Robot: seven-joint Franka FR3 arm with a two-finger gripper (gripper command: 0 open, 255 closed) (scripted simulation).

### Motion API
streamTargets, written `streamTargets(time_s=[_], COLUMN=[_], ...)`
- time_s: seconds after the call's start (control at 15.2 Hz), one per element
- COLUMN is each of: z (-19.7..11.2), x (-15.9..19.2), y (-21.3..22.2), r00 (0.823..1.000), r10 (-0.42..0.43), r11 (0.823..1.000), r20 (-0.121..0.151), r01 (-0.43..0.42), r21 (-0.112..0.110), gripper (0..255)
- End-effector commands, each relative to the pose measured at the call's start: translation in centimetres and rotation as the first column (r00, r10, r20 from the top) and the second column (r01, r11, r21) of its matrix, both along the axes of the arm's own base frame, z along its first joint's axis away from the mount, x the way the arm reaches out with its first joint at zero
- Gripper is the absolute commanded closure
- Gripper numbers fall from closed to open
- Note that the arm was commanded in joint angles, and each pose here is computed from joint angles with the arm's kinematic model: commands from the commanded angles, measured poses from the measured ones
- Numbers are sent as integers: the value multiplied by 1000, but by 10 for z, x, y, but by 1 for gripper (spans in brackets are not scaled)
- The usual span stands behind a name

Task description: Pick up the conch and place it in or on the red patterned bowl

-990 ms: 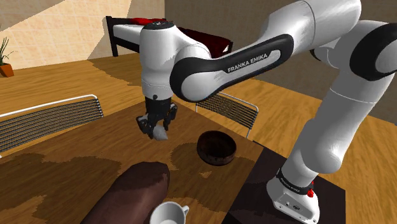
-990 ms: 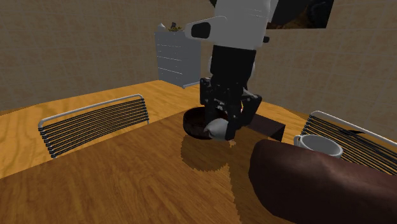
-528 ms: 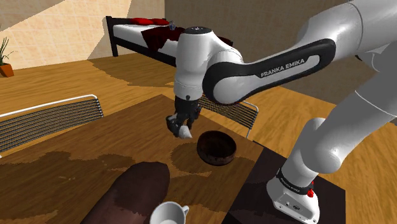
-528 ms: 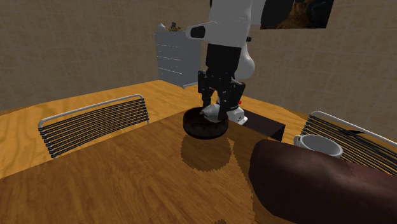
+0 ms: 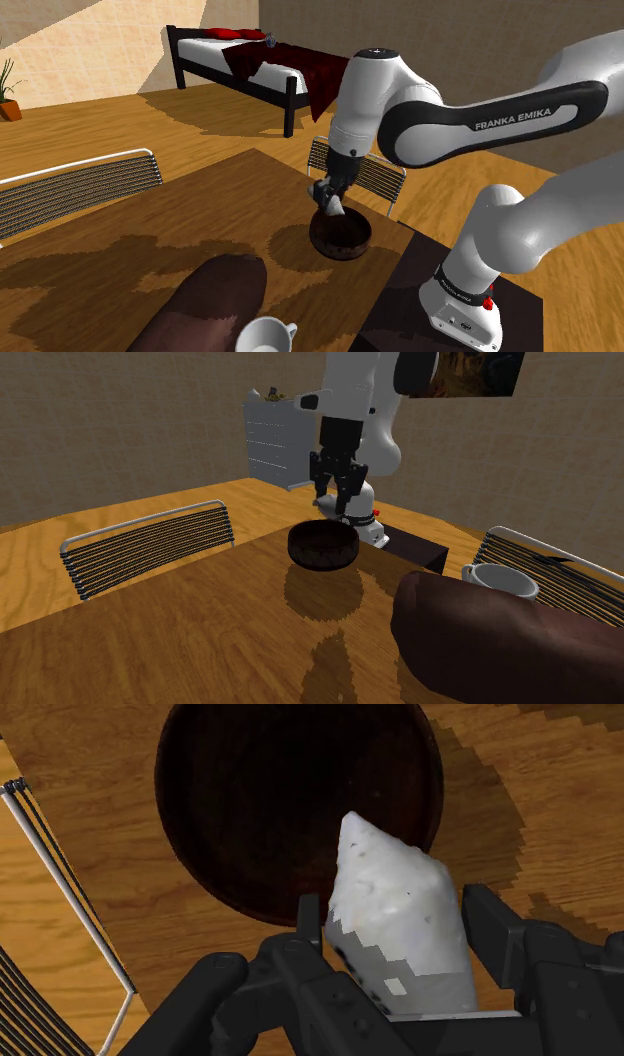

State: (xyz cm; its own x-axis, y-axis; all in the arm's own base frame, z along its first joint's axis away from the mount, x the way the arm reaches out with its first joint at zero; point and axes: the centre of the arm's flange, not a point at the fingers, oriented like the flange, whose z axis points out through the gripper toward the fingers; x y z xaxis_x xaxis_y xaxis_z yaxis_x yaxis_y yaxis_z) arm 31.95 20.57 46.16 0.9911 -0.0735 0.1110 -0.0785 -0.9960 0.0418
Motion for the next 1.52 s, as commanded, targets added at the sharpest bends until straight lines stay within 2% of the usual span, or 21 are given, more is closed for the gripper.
streamTargets(time_s=[0.0, 0.13, 0.99, 1.45], z=[-1, -1, -69, -69], x=[-17, -35, -35, -35], y=[-22, -45, -45, -45], r00=[1000, 1000, 1000, 1000], r10=[1, 1, 1, 1], r11=[1000, 1000, 1000, 1000], r20=[0, 0, 0, 0], r01=[-1, -1, -1, -1], r21=[2, 2, 2, 2], gripper=[255, 255, 255, 255])
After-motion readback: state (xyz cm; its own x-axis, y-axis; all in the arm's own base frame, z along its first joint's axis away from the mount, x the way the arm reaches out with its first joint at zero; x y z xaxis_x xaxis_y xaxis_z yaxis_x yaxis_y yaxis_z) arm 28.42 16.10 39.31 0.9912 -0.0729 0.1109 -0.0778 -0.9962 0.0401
